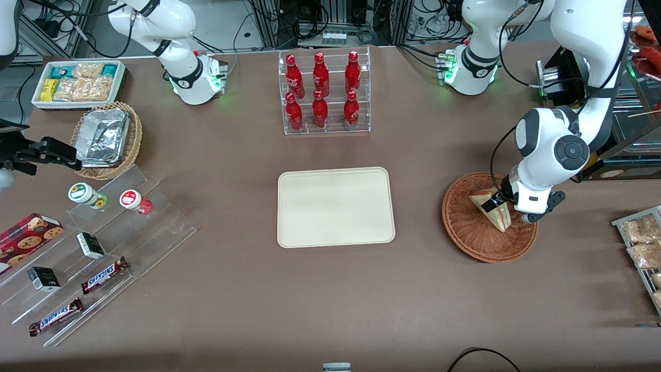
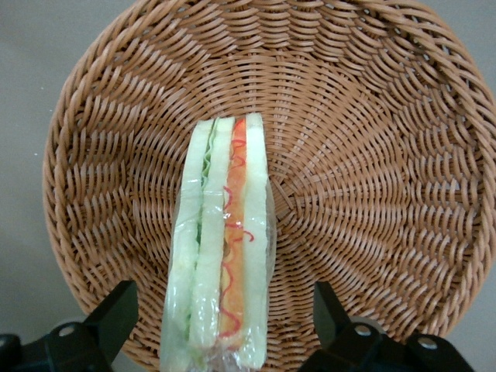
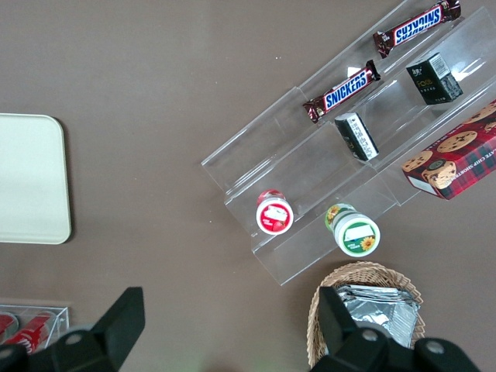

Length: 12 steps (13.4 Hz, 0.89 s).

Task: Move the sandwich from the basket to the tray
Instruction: 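Close the left gripper on the sandwich's wrapped edge, then lift the sandwich and carry it toward the cream tray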

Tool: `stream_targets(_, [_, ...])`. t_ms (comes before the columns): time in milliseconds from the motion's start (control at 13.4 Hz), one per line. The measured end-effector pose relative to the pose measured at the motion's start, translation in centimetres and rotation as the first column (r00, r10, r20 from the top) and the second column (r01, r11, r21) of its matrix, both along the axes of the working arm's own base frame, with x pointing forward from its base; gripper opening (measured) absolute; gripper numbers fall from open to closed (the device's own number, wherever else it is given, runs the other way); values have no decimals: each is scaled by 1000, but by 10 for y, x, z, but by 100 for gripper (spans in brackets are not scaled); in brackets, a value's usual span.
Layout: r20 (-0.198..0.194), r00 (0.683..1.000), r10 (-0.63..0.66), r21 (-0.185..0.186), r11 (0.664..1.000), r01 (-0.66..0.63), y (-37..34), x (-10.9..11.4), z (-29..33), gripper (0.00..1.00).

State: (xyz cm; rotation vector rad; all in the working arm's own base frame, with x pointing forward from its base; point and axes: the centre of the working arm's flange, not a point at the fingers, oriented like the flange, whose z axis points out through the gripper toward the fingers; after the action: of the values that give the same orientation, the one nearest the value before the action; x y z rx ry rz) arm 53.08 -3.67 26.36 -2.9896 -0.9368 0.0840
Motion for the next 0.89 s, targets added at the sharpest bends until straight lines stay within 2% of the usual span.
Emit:
stream_targets(298, [0,1000,1,-1,1000,-1,0,-5,-13,96])
stream_targets(372, [-1,1000,1,-1,1000,-1,0,-6,-14,89])
stream_targets(596, [-3,1000,1,-1,1000,-1,0,-6,-14,52])
stream_targets(819, [-5,1000,1,-1,1000,-1,0,-7,-14,26])
stream_targets(894, [-12,1000,0,0,1000,0,0,-8,-13,23])
